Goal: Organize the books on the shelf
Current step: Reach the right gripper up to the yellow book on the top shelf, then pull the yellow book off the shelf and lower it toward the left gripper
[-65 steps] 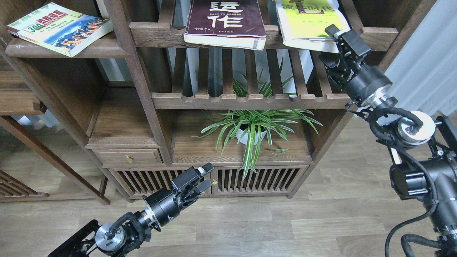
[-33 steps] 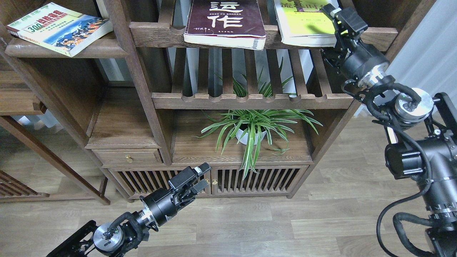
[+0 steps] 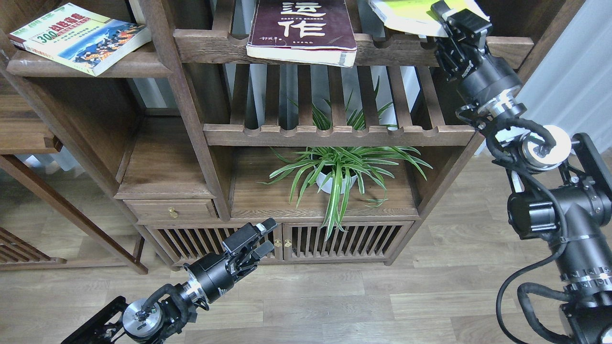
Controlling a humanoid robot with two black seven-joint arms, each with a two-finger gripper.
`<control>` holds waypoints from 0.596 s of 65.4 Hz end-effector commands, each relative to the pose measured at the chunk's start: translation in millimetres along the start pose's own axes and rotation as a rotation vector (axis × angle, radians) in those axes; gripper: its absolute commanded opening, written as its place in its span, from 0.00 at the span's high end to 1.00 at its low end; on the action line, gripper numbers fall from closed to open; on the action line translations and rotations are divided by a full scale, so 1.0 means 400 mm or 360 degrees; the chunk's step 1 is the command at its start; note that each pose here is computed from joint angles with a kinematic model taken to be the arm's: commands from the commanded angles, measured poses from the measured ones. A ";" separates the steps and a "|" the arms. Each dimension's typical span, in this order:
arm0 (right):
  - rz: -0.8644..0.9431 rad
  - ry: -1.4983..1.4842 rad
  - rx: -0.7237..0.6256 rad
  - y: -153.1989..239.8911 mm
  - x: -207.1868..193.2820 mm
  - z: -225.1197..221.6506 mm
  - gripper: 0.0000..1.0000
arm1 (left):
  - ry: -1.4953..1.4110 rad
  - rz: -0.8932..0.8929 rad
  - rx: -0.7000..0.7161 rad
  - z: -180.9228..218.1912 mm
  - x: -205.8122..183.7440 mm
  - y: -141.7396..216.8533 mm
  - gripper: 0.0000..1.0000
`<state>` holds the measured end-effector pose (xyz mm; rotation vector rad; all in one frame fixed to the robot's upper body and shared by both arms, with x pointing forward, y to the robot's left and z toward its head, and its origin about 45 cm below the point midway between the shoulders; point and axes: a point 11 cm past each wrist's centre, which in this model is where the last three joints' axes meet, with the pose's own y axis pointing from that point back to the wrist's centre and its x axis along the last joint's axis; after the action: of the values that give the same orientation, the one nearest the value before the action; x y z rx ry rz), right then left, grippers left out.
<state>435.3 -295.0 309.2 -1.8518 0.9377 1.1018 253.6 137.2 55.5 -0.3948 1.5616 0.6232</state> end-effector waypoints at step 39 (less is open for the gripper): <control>0.0001 -0.0012 0.0019 0.173 -0.050 -0.175 0.98 | 0.0012 0.0048 -0.0016 0.008 0.023 0.009 0.00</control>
<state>404.5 -363.8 331.2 -1.8362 0.9256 1.1002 253.7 142.8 47.5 -0.3829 1.5733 0.6522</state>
